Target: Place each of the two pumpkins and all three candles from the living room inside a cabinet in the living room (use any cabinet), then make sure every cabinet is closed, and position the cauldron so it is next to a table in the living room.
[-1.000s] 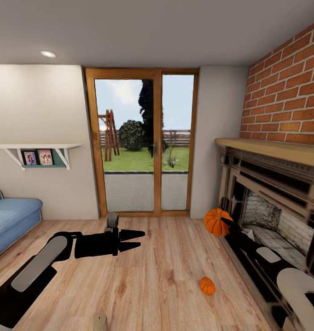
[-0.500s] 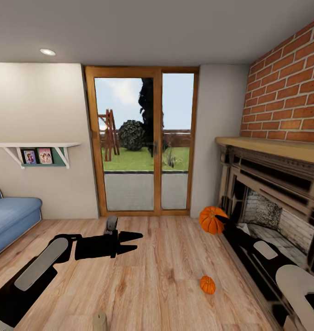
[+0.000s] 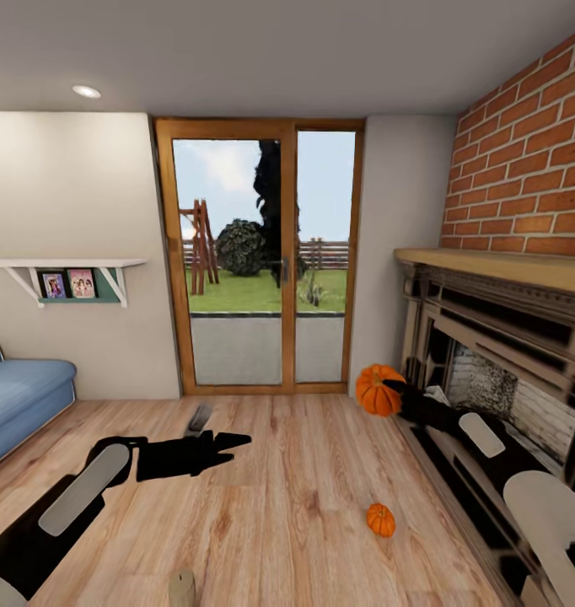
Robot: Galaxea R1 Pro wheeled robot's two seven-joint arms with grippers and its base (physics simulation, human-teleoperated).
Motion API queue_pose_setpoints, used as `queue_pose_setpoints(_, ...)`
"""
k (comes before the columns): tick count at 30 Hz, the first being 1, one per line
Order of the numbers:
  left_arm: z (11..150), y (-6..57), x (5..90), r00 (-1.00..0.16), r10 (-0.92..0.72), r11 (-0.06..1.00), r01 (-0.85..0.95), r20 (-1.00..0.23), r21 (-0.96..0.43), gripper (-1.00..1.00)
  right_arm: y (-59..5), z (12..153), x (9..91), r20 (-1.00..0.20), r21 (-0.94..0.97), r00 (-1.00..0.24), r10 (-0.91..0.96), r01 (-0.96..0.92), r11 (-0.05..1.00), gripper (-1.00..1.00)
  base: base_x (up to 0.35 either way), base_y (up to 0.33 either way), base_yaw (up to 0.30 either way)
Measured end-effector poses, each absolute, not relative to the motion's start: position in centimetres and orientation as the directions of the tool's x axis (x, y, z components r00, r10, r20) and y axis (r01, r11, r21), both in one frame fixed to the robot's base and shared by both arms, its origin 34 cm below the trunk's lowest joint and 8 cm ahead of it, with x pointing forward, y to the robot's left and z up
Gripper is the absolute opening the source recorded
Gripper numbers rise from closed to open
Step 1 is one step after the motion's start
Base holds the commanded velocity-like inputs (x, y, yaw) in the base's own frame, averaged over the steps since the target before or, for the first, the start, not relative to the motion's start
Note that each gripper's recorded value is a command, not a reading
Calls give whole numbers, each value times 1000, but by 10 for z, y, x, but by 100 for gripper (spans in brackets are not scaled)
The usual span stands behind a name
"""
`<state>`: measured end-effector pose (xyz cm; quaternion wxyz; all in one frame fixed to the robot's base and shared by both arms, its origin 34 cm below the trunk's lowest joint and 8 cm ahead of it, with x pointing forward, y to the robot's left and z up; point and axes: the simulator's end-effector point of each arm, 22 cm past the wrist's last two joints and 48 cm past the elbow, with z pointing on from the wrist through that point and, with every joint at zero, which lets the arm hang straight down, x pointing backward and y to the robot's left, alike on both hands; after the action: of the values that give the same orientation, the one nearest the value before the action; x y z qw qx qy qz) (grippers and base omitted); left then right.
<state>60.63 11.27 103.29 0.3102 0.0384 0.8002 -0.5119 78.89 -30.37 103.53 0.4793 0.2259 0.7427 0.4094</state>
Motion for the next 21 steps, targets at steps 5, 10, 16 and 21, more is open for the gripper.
queue_pose_setpoints(5,1012,118,619,-782,-269,527,370,-563,-765,100,-277,1074,783,-553,819,-484,678,-169,548,-100,0,0,0)
queue_pose_setpoints(10,977,113,629,-785,-264,581,334,-560,-743,100,-246,1107,756,-637,765,-492,593,-306,567,-100,0,0,0)
queue_pose_setpoints(16,923,122,654,-758,-297,707,234,-581,-667,100,-241,1129,728,-760,634,-415,501,-300,713,-100,0,0,0)
queue_pose_setpoints(21,896,127,673,-700,-298,787,205,-649,-582,100,-245,1126,723,-788,596,-385,481,-277,754,-100,0,0,0)
